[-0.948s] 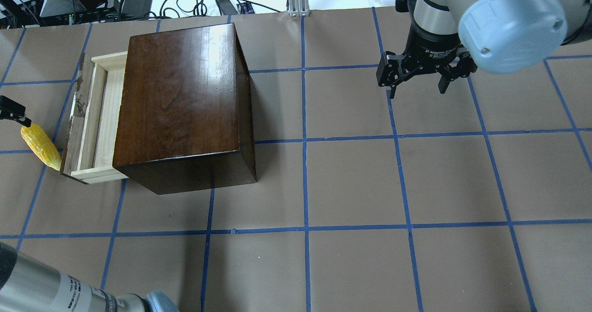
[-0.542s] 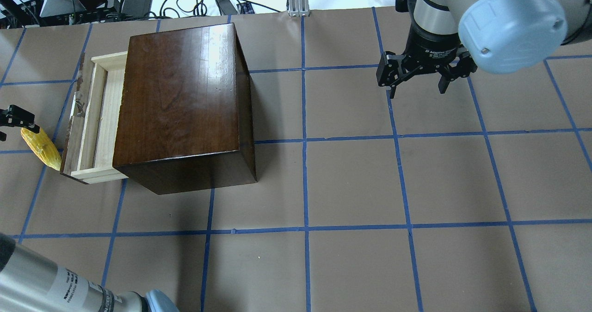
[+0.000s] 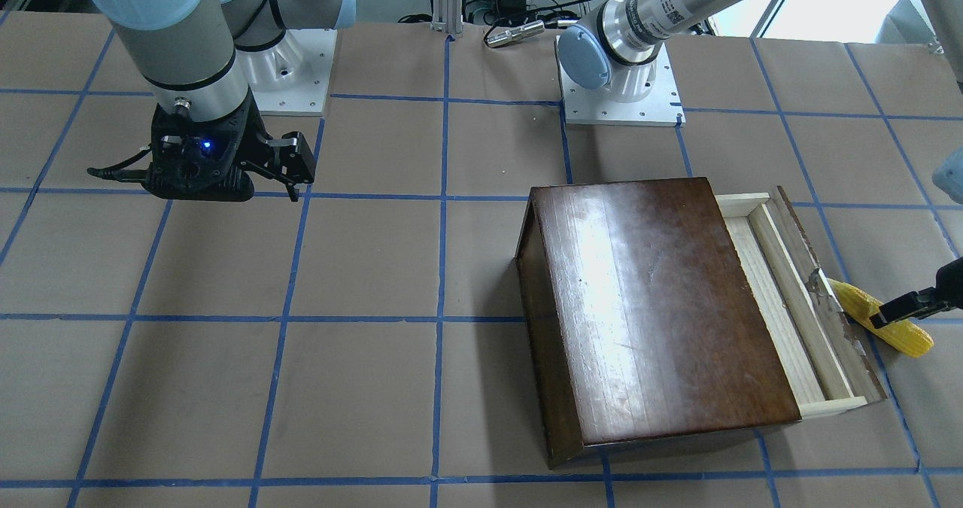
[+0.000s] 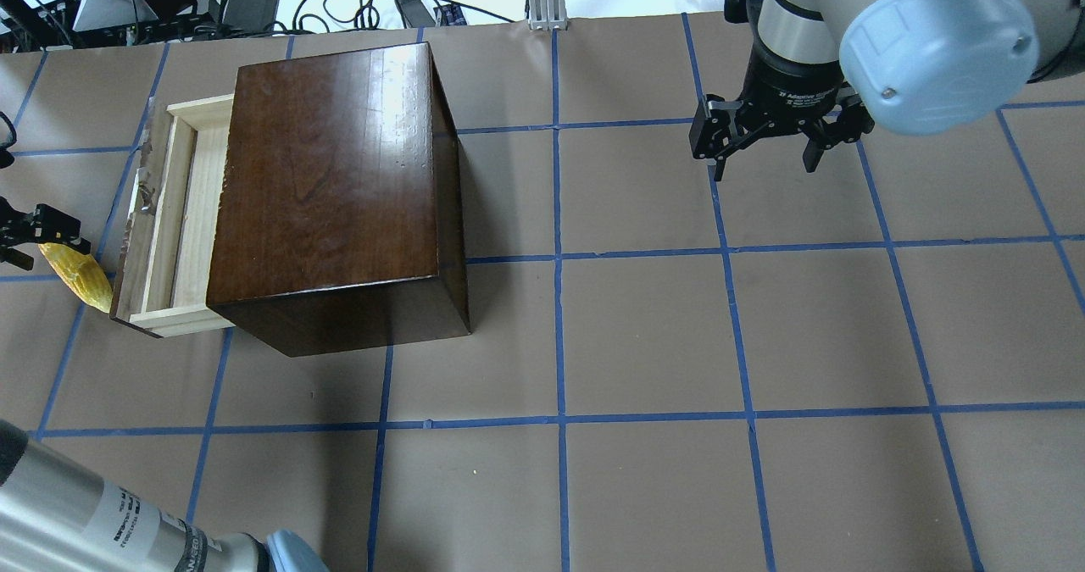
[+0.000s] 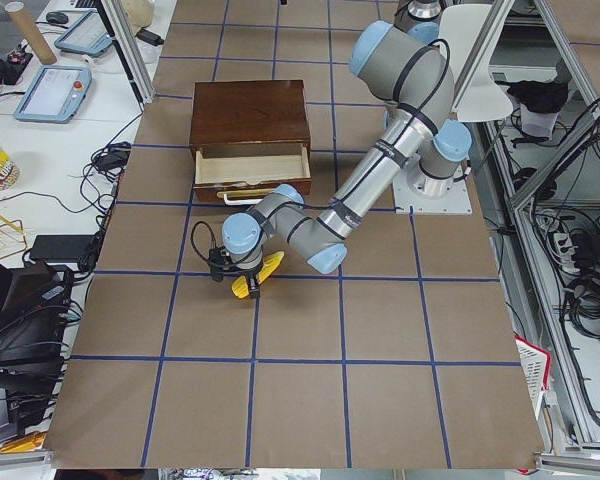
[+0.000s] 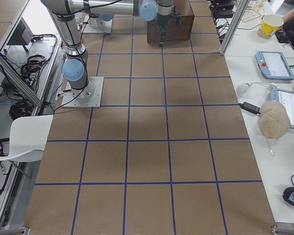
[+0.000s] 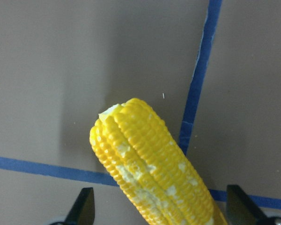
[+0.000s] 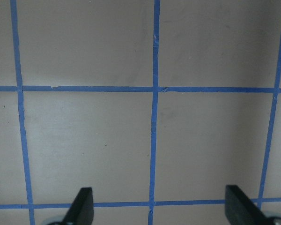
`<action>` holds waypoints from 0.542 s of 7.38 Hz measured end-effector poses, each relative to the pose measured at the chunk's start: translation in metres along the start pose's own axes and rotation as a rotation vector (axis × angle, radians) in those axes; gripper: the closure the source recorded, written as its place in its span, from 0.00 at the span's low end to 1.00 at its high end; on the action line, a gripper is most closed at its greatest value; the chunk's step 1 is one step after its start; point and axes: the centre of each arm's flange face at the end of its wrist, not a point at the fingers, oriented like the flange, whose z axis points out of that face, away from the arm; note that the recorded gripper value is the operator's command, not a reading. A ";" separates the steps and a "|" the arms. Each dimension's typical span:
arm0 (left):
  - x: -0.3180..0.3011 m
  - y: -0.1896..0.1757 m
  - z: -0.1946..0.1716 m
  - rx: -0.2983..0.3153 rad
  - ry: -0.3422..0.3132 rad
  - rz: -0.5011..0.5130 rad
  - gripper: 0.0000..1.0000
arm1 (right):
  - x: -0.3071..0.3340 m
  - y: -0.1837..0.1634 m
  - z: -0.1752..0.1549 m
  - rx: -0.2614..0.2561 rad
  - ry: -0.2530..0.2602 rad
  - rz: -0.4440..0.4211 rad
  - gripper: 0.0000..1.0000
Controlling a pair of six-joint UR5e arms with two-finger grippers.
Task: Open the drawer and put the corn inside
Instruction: 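Lower the left gripper and grasp the yellow corn cob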
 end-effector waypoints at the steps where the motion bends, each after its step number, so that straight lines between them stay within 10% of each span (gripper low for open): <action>1: 0.001 0.000 0.004 0.000 0.014 -0.002 0.00 | 0.000 0.000 0.000 0.000 0.000 0.000 0.00; 2: 0.001 0.000 0.010 -0.006 0.022 -0.004 0.01 | 0.000 0.000 0.000 0.000 0.000 0.000 0.00; 4: 0.000 0.000 0.018 -0.009 0.025 -0.002 0.51 | 0.000 0.000 0.000 0.000 0.000 0.000 0.00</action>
